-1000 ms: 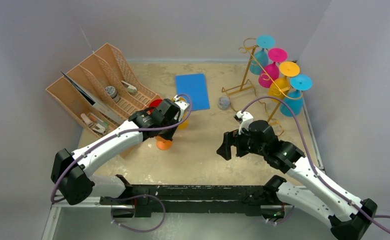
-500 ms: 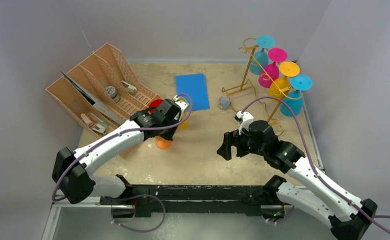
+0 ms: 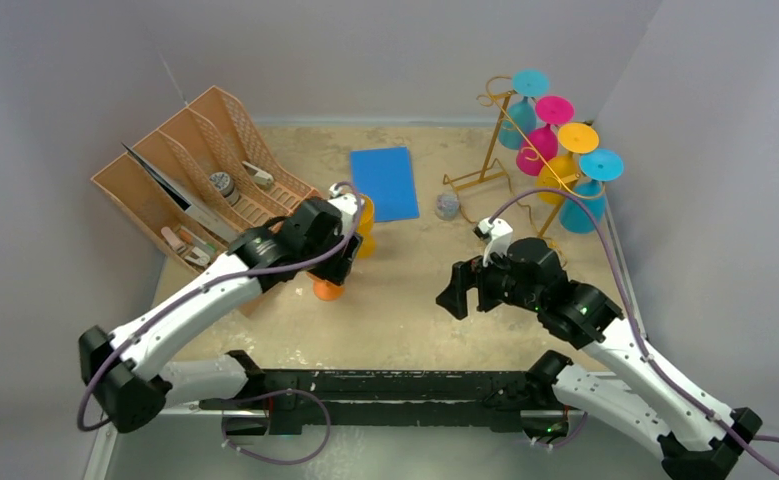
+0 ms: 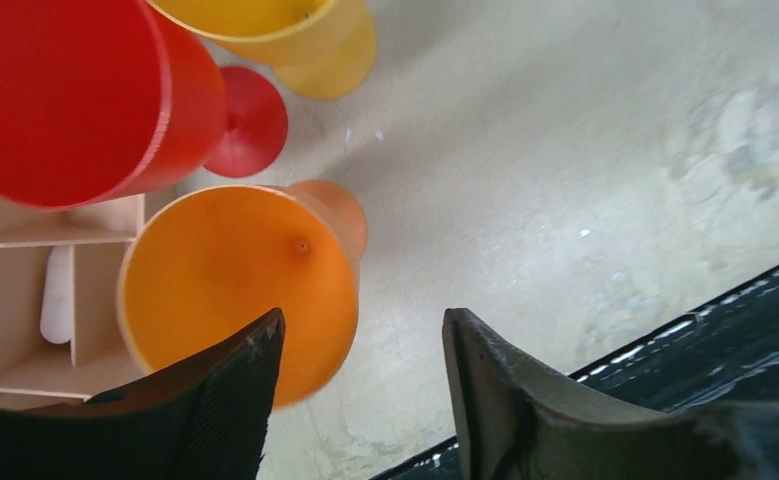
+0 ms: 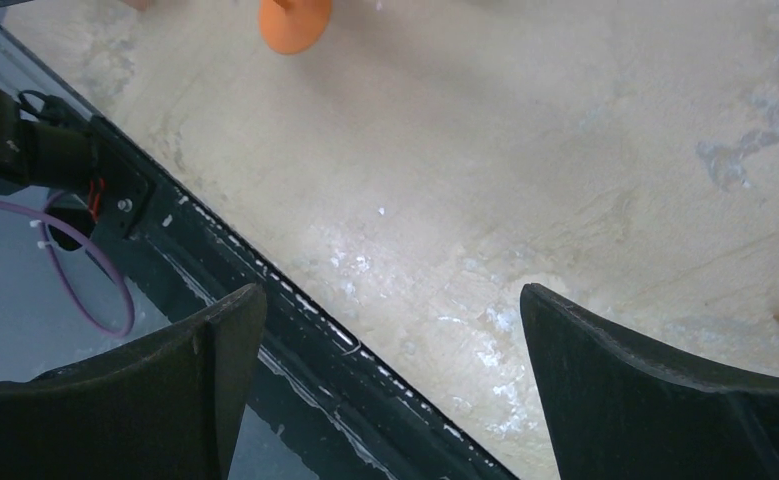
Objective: Take the wine glass off the wine glass rack
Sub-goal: Place the wine glass at the center of the board, then pick up the wine glass from the wine rack.
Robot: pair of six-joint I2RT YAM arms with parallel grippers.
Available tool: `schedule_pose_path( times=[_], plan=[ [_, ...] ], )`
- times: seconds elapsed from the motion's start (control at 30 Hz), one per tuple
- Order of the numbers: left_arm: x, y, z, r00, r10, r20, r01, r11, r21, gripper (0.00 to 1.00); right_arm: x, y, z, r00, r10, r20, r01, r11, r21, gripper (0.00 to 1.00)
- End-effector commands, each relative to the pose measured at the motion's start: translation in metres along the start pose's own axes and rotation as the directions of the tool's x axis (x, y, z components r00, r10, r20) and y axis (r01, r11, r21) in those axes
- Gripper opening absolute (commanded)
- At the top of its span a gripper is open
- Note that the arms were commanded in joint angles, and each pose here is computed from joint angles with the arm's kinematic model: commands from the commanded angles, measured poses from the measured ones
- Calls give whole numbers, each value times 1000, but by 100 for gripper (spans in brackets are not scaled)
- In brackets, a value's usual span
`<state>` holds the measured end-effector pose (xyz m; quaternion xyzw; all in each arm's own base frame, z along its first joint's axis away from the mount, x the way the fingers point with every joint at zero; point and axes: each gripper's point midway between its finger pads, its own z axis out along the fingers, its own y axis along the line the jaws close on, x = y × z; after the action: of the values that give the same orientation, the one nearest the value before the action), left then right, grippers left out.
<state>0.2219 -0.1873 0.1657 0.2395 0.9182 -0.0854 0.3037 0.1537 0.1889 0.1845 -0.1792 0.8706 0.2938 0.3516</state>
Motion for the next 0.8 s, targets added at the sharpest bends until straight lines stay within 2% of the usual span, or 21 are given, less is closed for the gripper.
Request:
schedule_pose_path(
  times=[0.0, 0.1, 0.23, 0.33, 0.5, 0.6, 0.77],
  plan=[
    [-40, -3, -49, 976, -50, 214, 39, 998, 53, 61, -37, 17, -18, 992, -65, 111, 70, 997, -45, 99],
    [-41, 3, -64, 965, -50, 257, 41, 998, 42, 65, -50, 13, -25, 991, -68, 113, 67, 998, 13, 99],
    [-31, 27, -78, 949, -61, 309, 81, 995, -55, 68, -68, 9, -28, 992, -81, 98, 74, 994, 79, 99],
    [-23, 43, -86, 921, -76, 381, 126, 986, -107, 77, -89, 3, -30, 986, -132, 101, 116, 982, 151, 98],
    [-18, 60, -100, 879, -98, 467, 186, 971, -147, 81, -132, 5, -53, 966, -192, 174, 151, 962, 226, 98],
    [-15, 67, -106, 872, -102, 479, 207, 963, -172, 81, -160, -11, -74, 941, -246, 232, 152, 920, 361, 98],
    [-9, 72, -109, 866, -115, 487, 231, 955, -184, 81, -187, -44, -105, 930, -301, 211, 121, 792, 598, 92]
  ],
)
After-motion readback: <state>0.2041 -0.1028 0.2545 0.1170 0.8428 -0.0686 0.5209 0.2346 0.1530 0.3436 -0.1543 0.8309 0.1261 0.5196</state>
